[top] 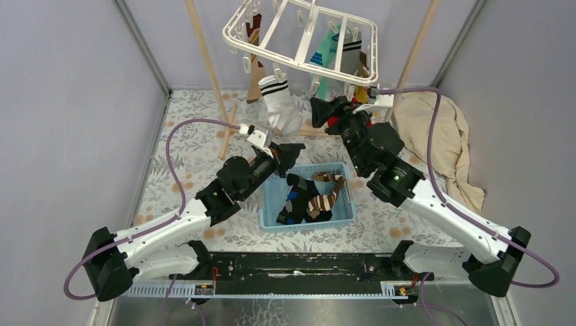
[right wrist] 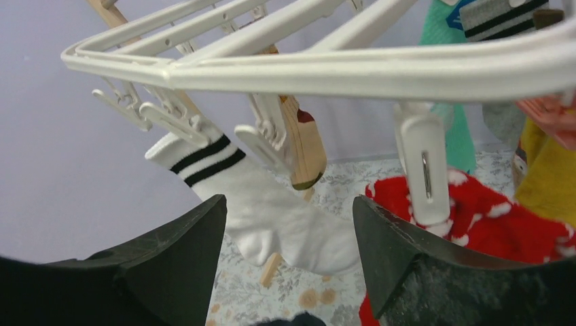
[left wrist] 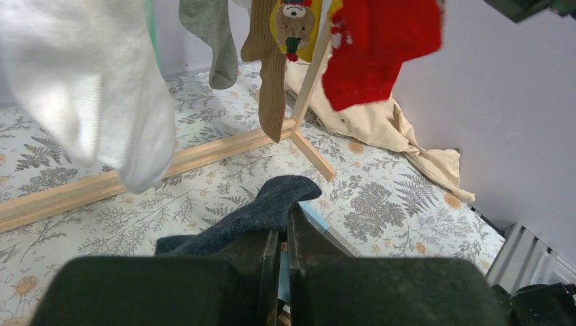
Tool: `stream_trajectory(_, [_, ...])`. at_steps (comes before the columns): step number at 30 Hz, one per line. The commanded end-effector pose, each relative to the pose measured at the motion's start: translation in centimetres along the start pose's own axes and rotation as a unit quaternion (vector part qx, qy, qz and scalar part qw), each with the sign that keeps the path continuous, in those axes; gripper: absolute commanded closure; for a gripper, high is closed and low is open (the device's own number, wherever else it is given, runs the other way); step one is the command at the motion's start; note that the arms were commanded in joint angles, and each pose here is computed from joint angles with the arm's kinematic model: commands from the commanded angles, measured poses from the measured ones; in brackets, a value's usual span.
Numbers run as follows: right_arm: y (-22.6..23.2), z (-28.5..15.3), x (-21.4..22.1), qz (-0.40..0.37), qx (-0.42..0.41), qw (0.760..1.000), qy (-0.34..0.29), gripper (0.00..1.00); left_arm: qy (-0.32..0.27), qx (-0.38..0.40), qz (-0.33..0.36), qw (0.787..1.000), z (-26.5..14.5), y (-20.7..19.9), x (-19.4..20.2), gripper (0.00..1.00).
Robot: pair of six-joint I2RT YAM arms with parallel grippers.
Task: Remove the socks clipped to the hanger
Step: Remove the sock from the hanger, then place the sock in the bin.
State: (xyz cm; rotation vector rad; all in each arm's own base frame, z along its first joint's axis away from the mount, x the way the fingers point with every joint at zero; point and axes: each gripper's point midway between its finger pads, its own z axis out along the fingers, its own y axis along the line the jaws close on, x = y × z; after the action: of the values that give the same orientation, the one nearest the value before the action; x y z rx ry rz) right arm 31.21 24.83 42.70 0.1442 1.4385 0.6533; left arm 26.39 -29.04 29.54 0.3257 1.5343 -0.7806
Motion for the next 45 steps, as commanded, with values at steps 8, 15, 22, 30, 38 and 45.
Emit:
stream_trajectory(8, [-2.5, -6.8, -1.3, 0.014, -0.032, 0.999, 0.019, 0.23, 0.055, 0.004, -0.038, 0.998, -1.1, 0.2, 3.8, 0.90])
stream_trajectory(15, [-6.1, -9.5, -1.6, -0.005, 0.012, 1.000, 0.014, 0.22, 0.104, -0.007, -0.058, 0.993, -1.4, 0.6, 8.2, 0.83])
stream_trajectory(22, [-8.3, -10.3, -0.8, -0.038, 0.046, 0.998, 0.022, 0.22, 0.159, -0.054, -0.068, 0.983, -1.8, 2.5, 13.1, 0.53])
stream_trajectory(30, [-10.2, -10.7, -2.6, -0.073, 0.094, 0.993, -0.006, 0.21, 0.162, -0.049, -0.073, 0.983, -1.9, 2.0, 12.9, 0.01])
stream_trajectory(38, [-8.5, -8.8, -3.6, -0.113, 0.080, 0.990, 0.007, 0.22, 0.141, -0.016, -0.075, 0.987, -2.3, -0.1, 9.6, 0.01])
stream_trajectory(45, [-10.7, -5.7, -3.6, -0.110, 0.102, 0.988, 0.042, 0.22, 0.124, -0.003, -0.076, 0.989, -3.1, -1.2, 7.3, 0.01])
